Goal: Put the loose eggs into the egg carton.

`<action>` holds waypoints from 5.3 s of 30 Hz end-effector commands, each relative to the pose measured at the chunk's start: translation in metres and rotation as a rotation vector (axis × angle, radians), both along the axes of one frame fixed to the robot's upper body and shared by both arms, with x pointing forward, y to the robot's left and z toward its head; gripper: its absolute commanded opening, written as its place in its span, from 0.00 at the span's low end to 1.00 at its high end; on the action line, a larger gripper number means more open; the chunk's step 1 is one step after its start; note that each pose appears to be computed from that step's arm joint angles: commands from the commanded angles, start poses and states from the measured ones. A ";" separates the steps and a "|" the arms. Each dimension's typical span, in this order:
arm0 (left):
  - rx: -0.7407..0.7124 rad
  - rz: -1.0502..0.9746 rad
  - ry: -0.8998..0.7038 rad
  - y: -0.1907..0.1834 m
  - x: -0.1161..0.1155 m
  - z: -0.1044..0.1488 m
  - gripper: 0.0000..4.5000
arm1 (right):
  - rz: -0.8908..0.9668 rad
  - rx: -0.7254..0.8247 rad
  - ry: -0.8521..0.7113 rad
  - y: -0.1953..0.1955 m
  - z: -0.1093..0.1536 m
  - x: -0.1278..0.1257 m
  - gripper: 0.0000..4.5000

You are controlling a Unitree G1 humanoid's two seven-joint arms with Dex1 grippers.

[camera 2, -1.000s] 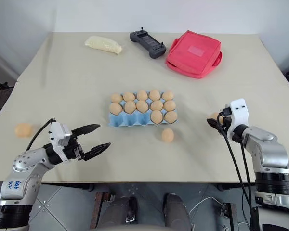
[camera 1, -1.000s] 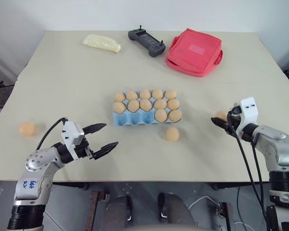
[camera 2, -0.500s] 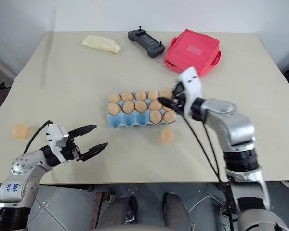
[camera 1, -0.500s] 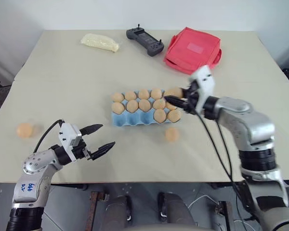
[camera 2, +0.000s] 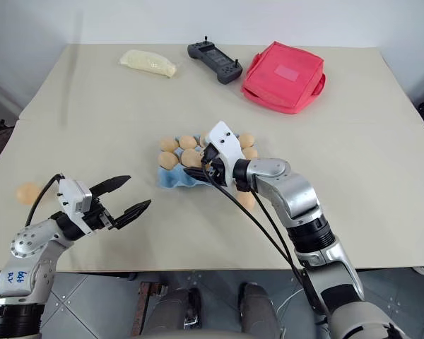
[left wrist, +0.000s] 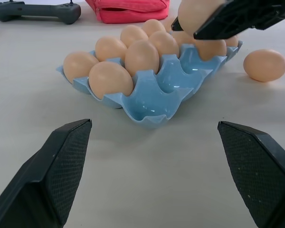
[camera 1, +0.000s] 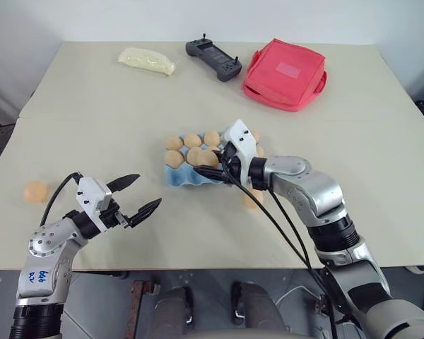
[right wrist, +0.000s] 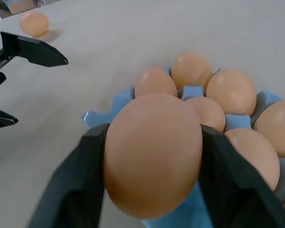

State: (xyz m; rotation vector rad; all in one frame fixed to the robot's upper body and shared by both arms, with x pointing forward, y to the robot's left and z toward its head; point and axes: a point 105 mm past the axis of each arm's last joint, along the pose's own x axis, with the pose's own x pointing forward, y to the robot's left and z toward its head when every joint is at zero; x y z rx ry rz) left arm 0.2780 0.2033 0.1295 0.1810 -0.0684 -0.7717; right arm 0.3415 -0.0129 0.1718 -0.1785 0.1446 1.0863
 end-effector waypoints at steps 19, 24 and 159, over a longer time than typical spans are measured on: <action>-0.004 -0.071 -0.032 -0.013 0.009 0.011 1.00 | -0.112 -0.029 -0.118 -0.091 0.037 -0.026 0.98; -0.005 -0.076 -0.019 -0.011 0.011 0.009 1.00 | -0.179 -0.208 -0.003 -0.153 0.008 -0.056 0.98; -0.048 1.083 -0.125 0.112 -0.061 0.039 1.00 | 0.508 -0.042 -0.149 -0.099 0.020 -0.028 1.00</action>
